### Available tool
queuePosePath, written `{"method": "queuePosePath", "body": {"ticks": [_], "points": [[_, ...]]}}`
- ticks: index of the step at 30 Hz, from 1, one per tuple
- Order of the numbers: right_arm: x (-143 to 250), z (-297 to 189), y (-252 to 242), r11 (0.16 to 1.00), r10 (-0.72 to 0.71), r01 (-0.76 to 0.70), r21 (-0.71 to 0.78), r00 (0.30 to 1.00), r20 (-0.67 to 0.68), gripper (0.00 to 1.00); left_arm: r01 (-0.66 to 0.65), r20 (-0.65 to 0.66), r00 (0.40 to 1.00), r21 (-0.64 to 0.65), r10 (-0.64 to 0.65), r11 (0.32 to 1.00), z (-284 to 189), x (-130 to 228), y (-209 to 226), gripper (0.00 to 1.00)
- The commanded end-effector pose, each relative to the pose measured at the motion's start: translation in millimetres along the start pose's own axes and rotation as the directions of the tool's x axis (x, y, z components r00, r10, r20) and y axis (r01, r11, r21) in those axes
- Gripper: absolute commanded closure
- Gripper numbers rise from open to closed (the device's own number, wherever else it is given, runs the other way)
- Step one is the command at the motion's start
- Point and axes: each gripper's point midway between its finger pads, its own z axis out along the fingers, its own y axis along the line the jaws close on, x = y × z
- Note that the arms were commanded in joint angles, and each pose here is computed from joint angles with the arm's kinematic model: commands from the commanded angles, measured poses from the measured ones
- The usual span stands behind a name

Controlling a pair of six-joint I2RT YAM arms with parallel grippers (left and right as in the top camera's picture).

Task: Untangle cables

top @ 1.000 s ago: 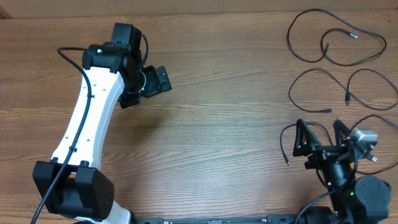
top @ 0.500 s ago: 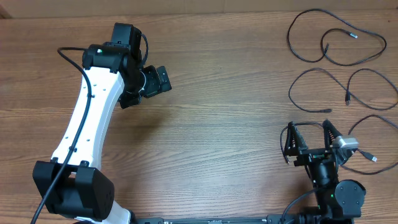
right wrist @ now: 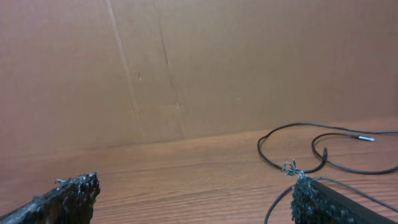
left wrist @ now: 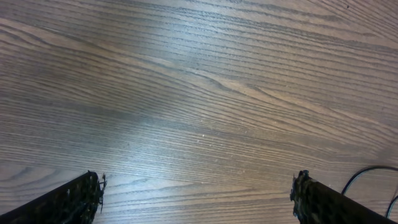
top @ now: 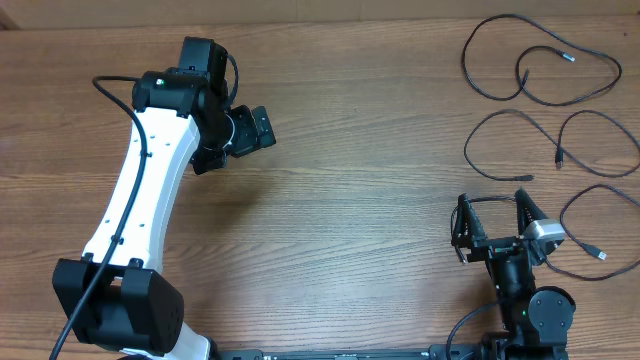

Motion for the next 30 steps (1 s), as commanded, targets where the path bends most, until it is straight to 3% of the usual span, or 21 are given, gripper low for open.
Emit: {"method": "queuePosePath", "body": {"ticks": [1,7,14,30], "points": [[1.3,-0.5,-3.8,0.999,-0.032,0.032,0.019,0.999,0.007,0.00,-0.011,-0.010,1.000,0.004,0.011,1.000,2.5,0.5,-0.9,0.00],[34.1,-2.9,-14.1,0.998,-0.028,0.035,0.057,0.991,-0.127,0.00,-0.011,-0.010,1.000,0.004,0.011,1.000,2.5,0.5,-0.9,0.00],[33.8,-2.9,-14.0,0.980,-0.187,0.194,0.036,0.973,-0.134,0.00,-0.011,-0.010,1.000,0.004,0.011,1.000,2.5,0.5,-0.9,0.00],[34.3,-3.4,-19.6,0.976,-0.195,0.207,0.073,0.971,-0.142,0.00,-0.011,-0.010,1.000,0.004,0.011,1.000,2.5,0.5,-0.9,0.00]]}}
